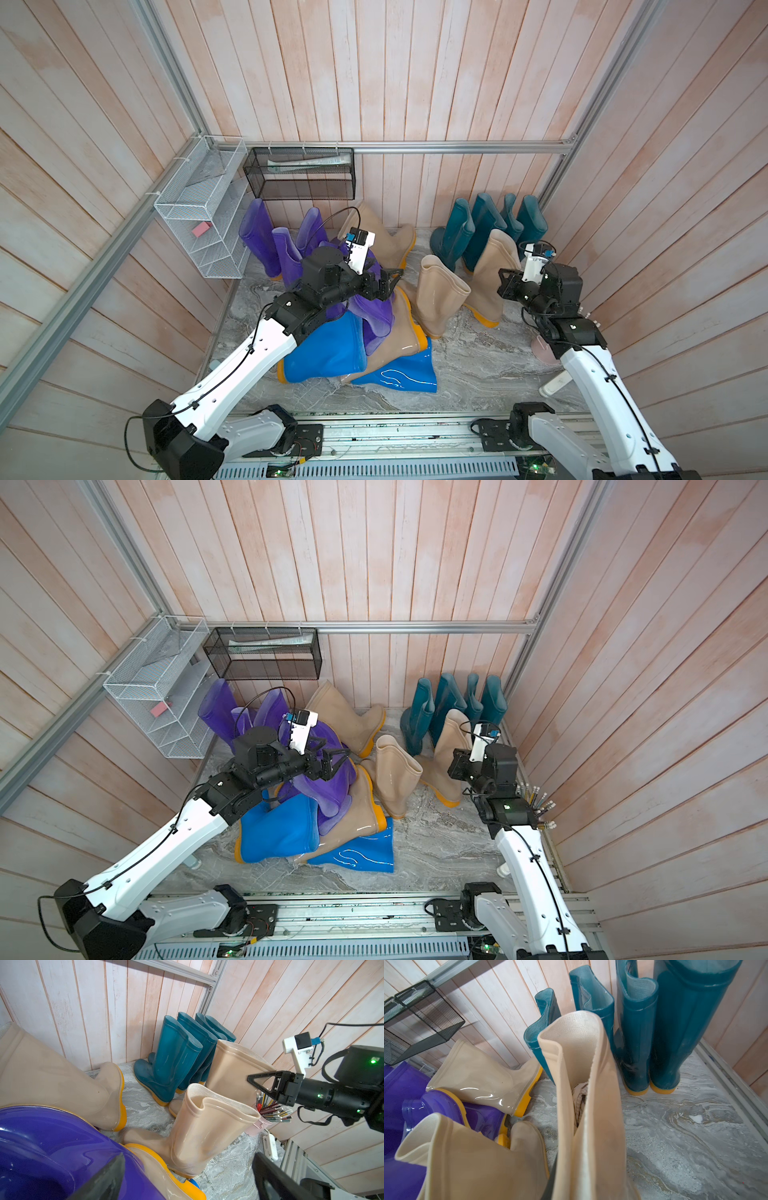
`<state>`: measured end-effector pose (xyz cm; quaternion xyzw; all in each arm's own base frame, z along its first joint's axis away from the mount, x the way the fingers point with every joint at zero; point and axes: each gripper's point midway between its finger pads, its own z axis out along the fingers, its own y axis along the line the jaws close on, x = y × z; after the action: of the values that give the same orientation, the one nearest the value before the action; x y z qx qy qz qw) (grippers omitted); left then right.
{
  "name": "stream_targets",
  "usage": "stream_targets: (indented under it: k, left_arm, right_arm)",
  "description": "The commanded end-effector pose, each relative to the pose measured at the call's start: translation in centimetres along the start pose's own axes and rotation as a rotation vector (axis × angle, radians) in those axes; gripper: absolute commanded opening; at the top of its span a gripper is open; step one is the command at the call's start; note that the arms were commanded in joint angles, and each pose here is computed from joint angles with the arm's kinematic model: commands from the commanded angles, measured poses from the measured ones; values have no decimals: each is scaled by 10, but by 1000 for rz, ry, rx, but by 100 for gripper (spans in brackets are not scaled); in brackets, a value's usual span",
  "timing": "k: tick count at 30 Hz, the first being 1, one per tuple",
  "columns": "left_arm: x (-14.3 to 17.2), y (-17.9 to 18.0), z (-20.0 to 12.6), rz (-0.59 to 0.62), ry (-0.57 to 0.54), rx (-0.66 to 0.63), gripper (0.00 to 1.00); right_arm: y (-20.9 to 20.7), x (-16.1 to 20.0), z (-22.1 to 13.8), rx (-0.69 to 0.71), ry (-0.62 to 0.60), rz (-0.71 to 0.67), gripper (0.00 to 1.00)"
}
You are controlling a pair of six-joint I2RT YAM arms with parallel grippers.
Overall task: Match and arrange rain boots in pairs
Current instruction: Place the rain boot at the center of the board.
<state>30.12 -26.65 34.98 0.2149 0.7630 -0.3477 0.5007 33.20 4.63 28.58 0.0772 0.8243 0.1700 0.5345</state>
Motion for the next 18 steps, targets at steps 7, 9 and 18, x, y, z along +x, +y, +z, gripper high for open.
stream_targets:
  k: [7, 9, 18]
  left_arm:
    - [2, 0, -1, 27, -6, 9, 98]
    - [3, 0, 0, 27, -5, 10, 98]
    - [7, 0, 1, 24, -1, 17, 98]
  right_arm:
    - [-9, -59, -29, 109, -178, -29, 0]
    - [-19, -60, -29, 153, -179, -27, 0]
    - [-20, -19, -15, 99, -108, 33, 0]
